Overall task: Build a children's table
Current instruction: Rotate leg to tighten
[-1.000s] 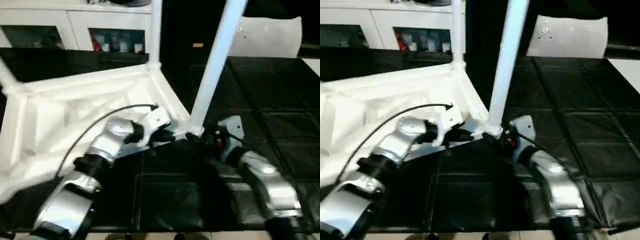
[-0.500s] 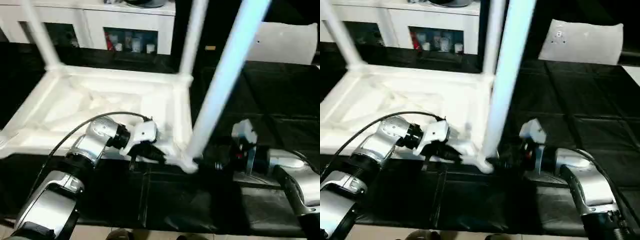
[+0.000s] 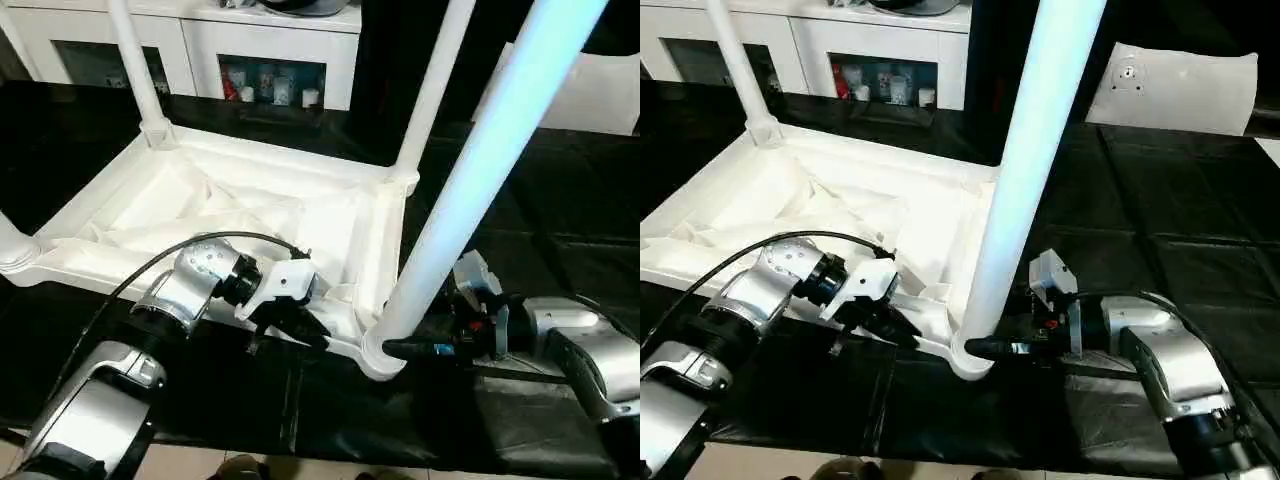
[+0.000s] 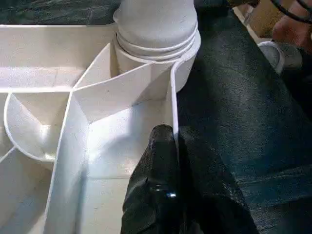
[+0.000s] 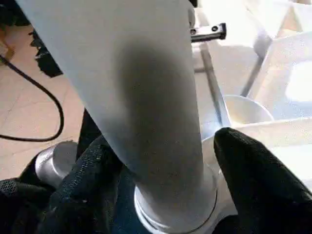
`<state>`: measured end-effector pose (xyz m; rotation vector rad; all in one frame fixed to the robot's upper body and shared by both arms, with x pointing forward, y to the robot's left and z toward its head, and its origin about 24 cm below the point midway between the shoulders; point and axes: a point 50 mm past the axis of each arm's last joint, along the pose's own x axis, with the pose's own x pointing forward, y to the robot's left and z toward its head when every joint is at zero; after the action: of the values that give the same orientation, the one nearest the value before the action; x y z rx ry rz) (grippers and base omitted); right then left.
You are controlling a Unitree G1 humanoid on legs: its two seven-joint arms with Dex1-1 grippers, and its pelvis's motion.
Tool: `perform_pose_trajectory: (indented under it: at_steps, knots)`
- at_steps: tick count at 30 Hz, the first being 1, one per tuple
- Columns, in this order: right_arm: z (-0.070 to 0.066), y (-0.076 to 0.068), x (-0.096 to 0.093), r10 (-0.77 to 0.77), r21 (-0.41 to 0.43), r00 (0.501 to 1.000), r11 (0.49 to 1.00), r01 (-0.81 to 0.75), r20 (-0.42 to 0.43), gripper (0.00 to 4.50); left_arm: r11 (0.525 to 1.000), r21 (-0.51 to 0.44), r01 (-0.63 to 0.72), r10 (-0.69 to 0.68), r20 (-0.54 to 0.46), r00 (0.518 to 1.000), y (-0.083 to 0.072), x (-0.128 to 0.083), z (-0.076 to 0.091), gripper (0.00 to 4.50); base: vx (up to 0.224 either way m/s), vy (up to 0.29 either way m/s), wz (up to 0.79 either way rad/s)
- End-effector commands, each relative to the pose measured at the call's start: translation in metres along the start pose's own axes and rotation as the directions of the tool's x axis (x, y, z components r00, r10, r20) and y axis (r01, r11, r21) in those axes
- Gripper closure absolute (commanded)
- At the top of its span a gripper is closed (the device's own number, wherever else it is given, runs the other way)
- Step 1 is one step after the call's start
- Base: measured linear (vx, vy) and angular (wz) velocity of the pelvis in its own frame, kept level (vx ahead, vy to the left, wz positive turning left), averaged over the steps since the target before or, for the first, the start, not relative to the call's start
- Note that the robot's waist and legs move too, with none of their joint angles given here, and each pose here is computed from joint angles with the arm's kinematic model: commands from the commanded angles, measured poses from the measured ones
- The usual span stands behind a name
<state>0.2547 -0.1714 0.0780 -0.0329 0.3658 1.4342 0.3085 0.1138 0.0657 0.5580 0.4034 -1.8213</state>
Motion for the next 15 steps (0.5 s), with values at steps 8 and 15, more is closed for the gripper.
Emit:
perform_pose_trajectory:
  at_steps: [8, 15]
  knots:
    - [0.002, 0.003, 0.005, 0.053, 0.011, 0.999, 0.999, -0.053, -0.002, 2.33, 0.996, 0.074, 0.059, -0.060, 0.008, 0.998, 0.002, 0.006, 0.015, 4.50, 0.000, 0.000, 0.00]
    - [0.000, 0.003, 0.015, -0.064, 0.051, 0.998, 0.997, 0.063, 0.022, 2.44, 0.997, 0.006, -0.073, 0.072, 0.123, 0.990, 0.013, 0.012, 0.027, 4.50, 0.000, 0.000, 0.00]
